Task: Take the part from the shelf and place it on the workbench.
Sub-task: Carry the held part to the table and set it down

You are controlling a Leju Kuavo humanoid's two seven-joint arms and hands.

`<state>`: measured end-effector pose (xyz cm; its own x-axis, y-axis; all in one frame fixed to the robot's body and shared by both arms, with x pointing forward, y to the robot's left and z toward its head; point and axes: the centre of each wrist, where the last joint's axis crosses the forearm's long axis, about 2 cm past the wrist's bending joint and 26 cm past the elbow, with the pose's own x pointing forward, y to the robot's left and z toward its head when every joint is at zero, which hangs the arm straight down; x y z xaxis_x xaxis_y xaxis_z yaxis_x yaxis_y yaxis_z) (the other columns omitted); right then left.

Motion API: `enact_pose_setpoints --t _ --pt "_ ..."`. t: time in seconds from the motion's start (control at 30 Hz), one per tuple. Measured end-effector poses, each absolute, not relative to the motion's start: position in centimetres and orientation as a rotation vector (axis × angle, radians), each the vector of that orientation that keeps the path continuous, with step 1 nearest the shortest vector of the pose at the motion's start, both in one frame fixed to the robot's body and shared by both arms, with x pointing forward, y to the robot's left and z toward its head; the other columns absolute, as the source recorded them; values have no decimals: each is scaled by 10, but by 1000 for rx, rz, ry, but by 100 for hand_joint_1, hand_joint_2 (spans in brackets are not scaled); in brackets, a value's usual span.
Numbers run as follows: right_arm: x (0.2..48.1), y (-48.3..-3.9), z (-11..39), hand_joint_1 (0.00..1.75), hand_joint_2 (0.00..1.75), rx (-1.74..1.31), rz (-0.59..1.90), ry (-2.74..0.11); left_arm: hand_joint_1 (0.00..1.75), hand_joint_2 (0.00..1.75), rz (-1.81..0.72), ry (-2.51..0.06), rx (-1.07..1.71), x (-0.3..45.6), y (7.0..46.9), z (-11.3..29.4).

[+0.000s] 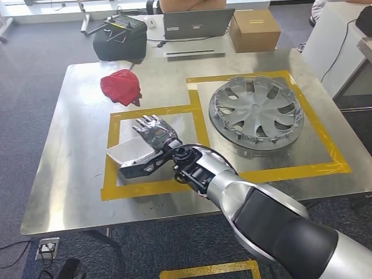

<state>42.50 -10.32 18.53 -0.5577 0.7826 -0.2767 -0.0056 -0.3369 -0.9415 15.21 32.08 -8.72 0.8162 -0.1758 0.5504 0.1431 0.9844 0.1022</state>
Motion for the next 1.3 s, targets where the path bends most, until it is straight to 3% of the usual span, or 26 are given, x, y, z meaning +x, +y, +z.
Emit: enact_pose_setpoints --t 0.77,1.07,1.3 --pt "430 -103 196 0 175 -918 1879 -1489 0 0 -159 -589 58 152 321 -87" --pt "443 -120 215 0 175 -568 1688 -1633 0 0 -122 -584 68 140 329 -90" --pt "446 -175 245 0 175 55 1150 -1617 0 0 -95 -562 88 122 341 -95"
